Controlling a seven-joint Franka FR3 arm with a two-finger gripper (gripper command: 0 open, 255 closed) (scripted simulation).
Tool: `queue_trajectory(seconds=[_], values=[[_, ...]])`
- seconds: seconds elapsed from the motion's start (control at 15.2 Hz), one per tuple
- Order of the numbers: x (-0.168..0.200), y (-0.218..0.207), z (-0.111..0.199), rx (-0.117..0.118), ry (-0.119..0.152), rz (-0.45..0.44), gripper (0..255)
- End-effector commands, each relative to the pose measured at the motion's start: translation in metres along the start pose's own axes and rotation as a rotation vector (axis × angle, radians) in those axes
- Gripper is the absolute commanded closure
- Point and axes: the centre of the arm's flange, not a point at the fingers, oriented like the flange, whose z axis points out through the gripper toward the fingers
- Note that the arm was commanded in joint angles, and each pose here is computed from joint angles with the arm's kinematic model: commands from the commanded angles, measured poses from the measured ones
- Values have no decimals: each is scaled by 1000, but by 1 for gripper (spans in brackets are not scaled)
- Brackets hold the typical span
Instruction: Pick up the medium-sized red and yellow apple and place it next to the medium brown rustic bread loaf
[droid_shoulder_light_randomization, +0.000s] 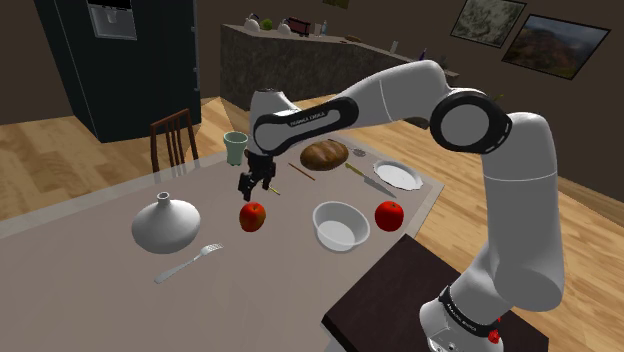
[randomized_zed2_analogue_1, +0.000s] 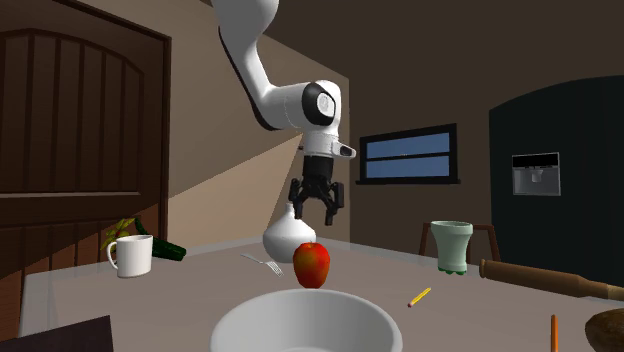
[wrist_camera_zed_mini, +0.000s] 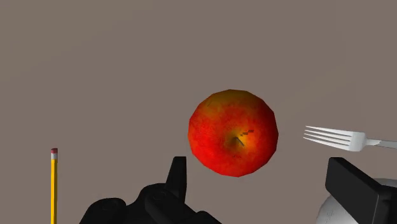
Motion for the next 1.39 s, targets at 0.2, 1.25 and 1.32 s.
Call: queue_trajectory(seconds=[0.2,1.25,1.32], values=[[2,0,26,0,1,-1,0],[2,0,35,0,1,-1,255],[2,0,35,0,1,-1,255]])
